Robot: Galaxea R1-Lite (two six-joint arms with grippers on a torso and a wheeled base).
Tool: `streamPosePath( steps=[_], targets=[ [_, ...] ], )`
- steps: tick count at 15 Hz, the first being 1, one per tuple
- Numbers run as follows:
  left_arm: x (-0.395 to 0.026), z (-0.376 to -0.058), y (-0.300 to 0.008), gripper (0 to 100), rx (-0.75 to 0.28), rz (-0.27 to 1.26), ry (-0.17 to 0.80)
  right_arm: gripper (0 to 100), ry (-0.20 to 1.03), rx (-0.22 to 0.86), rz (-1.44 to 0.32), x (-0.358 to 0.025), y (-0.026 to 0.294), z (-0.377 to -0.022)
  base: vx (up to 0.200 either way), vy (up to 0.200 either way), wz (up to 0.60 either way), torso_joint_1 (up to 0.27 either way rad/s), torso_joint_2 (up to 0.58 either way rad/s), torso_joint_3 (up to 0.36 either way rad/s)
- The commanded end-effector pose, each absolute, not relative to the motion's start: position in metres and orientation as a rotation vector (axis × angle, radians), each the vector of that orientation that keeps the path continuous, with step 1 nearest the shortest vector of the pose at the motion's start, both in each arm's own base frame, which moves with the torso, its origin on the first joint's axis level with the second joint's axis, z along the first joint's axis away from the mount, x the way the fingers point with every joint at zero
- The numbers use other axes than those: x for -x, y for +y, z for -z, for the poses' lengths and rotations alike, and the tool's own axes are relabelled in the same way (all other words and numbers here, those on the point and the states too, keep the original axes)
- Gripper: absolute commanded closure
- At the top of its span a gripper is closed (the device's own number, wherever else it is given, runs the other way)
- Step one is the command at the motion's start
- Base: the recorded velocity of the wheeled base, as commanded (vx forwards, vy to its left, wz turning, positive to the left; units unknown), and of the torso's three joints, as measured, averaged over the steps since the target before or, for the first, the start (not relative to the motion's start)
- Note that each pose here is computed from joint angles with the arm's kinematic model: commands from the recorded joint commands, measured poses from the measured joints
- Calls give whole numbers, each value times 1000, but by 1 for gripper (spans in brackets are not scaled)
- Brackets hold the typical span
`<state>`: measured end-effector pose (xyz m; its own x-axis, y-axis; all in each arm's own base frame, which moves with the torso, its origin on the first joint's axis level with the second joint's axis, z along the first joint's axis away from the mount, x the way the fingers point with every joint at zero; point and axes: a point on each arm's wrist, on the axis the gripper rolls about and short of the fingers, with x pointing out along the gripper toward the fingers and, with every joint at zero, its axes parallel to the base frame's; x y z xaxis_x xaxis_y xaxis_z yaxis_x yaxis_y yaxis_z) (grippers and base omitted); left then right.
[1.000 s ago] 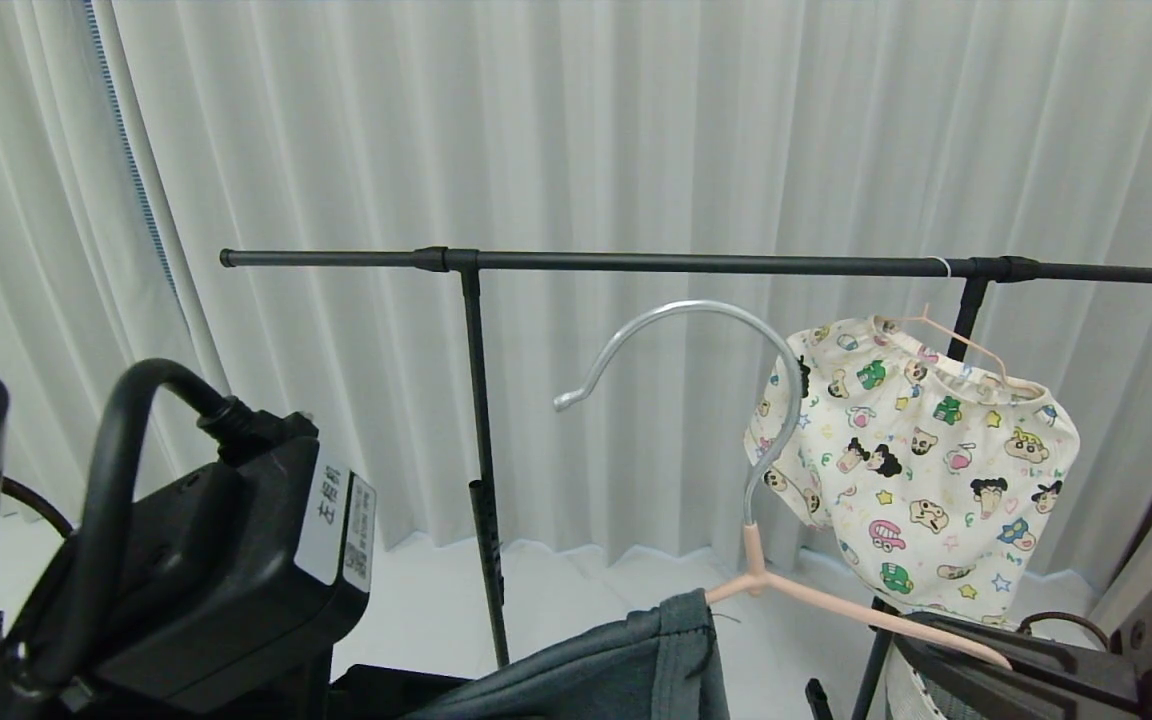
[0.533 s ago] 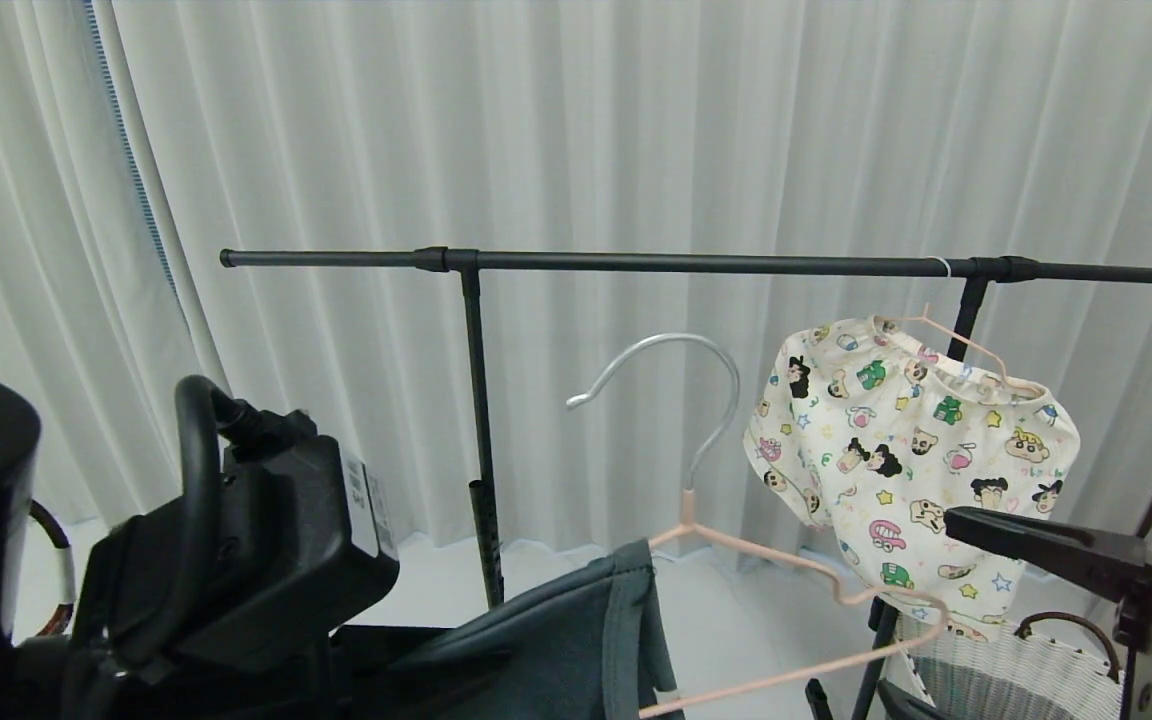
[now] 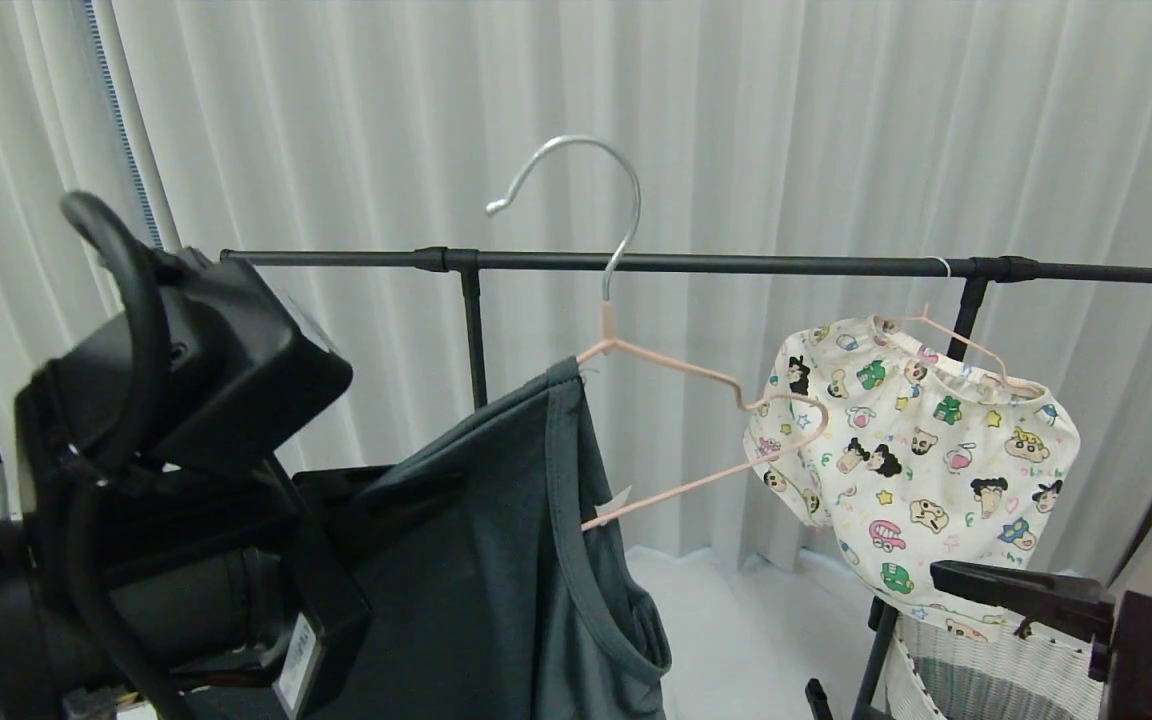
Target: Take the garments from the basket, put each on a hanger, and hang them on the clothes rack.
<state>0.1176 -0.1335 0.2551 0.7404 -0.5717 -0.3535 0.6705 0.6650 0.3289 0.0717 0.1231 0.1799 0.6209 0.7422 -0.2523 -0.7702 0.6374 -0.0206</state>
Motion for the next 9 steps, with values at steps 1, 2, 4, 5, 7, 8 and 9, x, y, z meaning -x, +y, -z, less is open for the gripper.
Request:
streamPosePath(
  steps=[1,2,4,5,7,8,9],
  targets=[
    [-118,-266,-134,100,-441,702,194,0,316,131,-856,-88,151,-176,0,0,0,0,0,0],
    [-118,-271,-134,100,-434,700,180,0,354,71,-835,-98,169,-179,0,0,0,0,0,0],
    [-119,-275,-135,100,-428,699,170,0,391,34,-817,-112,194,-180,0,0,0,0,0,0],
    [-119,-275,-135,100,-428,699,170,0,406,41,-816,-116,202,-176,0,0,0,0,0,0],
    [-119,-273,-135,100,-426,699,175,0,426,28,-805,-124,217,-174,0,0,0,0,0,0],
    [-119,-274,-135,100,-424,700,172,0,423,19,-804,-126,224,-176,0,0,0,0,0,0],
    [-119,-275,-135,100,-417,701,167,0,430,32,-796,-126,234,-172,0,0,0,0,0,0]
  ],
)
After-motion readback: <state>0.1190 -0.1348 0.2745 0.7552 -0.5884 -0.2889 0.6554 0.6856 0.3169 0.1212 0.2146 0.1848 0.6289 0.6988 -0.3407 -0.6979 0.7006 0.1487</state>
